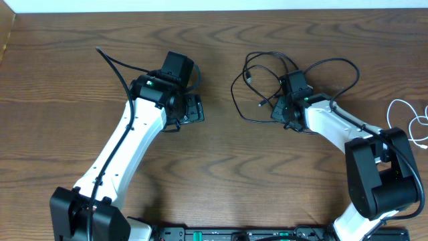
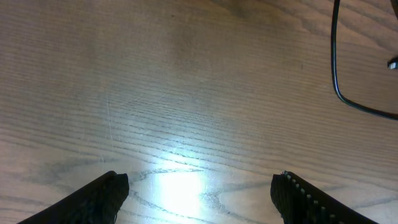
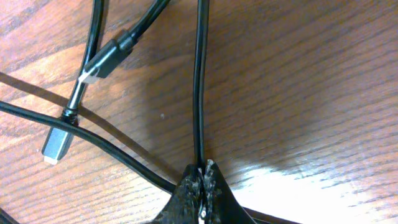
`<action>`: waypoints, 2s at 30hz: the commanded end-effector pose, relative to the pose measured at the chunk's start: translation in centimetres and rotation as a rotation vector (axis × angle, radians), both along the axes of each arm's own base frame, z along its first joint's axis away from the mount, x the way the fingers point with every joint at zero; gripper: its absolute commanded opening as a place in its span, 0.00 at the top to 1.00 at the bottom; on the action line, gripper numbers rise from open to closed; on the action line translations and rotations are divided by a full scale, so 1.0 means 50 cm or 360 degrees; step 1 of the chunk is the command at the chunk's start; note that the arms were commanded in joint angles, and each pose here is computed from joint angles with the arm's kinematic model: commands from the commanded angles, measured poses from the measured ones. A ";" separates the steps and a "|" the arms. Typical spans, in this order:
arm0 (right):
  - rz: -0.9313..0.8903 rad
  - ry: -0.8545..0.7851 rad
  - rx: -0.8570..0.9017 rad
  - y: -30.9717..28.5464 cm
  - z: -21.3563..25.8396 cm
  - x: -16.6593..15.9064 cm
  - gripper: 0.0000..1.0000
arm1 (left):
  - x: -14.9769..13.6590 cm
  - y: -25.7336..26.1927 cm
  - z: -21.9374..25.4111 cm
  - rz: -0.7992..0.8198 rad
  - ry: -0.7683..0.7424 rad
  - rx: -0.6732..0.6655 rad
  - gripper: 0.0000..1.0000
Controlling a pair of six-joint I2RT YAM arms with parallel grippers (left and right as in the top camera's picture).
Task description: Untangle cables
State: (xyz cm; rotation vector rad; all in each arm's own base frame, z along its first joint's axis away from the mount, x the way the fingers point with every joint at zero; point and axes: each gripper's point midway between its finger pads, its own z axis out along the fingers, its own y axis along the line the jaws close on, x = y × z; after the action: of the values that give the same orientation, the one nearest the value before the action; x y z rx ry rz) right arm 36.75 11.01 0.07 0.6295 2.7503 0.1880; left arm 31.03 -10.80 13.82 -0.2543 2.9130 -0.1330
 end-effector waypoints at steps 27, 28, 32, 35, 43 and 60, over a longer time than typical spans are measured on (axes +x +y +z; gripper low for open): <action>0.0837 -0.1326 0.0346 0.124 0.884 0.056 0.99 | -0.002 0.007 -0.007 0.0010 0.0015 0.0025 0.21; 0.0827 -0.1378 0.0338 0.120 0.905 0.057 0.99 | -0.002 0.007 -0.007 0.0010 0.0015 0.0025 0.21; 0.0713 -0.1624 0.0343 0.094 1.012 0.061 0.99 | -0.002 0.007 -0.007 0.0010 0.0015 0.0025 0.21; 0.0649 -0.1744 0.0362 0.077 1.058 0.066 0.99 | -0.002 0.007 -0.007 0.0010 0.0015 0.0025 0.21; 0.0312 -0.1862 0.0398 -0.006 1.102 0.098 0.99 | -0.002 0.007 -0.007 0.0010 0.0015 0.0025 0.21; -0.0023 -0.1562 -0.0259 -0.162 0.997 0.108 0.99 | -0.001 0.006 -0.007 0.0010 0.0013 0.0023 0.21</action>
State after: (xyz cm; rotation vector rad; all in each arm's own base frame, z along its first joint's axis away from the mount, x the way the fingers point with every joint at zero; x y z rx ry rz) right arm 42.45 7.08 49.11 0.3246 1.8345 0.4575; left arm 31.06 -10.81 13.80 -0.2542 2.9126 -0.1332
